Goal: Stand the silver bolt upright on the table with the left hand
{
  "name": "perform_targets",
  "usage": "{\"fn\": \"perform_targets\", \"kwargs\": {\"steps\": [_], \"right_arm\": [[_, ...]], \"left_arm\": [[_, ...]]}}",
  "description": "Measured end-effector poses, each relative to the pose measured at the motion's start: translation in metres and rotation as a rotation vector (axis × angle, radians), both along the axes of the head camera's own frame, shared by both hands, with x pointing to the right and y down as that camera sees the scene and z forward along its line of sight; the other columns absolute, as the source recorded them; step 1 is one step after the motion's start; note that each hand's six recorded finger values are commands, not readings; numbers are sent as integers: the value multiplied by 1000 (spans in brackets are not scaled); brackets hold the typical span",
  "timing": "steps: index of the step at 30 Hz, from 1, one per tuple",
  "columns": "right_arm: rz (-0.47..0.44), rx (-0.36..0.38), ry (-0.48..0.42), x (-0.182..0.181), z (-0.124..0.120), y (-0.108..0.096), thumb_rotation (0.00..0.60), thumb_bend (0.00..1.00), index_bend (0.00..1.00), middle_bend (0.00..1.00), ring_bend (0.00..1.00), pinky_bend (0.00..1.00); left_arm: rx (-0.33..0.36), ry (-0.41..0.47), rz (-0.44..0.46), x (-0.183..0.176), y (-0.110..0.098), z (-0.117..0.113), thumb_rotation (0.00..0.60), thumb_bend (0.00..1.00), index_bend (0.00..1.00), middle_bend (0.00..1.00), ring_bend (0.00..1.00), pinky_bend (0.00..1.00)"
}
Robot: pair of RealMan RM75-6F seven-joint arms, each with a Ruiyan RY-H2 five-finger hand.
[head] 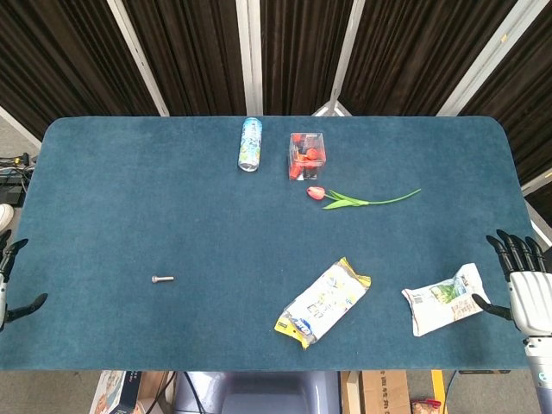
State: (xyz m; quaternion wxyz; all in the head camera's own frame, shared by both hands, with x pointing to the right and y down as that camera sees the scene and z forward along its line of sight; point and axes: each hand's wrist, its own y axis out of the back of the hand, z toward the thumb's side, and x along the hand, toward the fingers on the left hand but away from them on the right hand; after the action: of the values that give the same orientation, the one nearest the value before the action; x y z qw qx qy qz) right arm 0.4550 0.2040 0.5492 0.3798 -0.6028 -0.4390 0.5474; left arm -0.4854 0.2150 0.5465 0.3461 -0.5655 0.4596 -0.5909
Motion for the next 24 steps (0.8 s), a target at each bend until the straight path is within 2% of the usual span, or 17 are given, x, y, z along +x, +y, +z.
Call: {"fn": "perform_targets", "kwargs": {"steps": [6, 12, 15, 24], "right_arm": [[7, -1, 0, 1, 0, 0, 600, 104, 139, 96, 86, 0], [7, -7, 7, 1, 2, 1, 600, 104, 139, 96, 86, 0], [2, -9, 11, -1, 3, 1, 600, 104, 139, 96, 86, 0], [1, -6, 19, -3, 3, 1, 600, 104, 139, 96, 86, 0]], "left_arm": [[-12, 4, -5, -2, -5, 4, 600, 251, 201, 0, 0, 0], [-43, 2, 18, 5, -26, 14, 600, 251, 227, 0, 0, 0], [-90, -1, 41, 15, -42, 22, 600, 251, 229, 0, 0, 0], [-303, -56, 147, 66, -89, 53, 600, 271, 253, 0, 0, 0]]}}
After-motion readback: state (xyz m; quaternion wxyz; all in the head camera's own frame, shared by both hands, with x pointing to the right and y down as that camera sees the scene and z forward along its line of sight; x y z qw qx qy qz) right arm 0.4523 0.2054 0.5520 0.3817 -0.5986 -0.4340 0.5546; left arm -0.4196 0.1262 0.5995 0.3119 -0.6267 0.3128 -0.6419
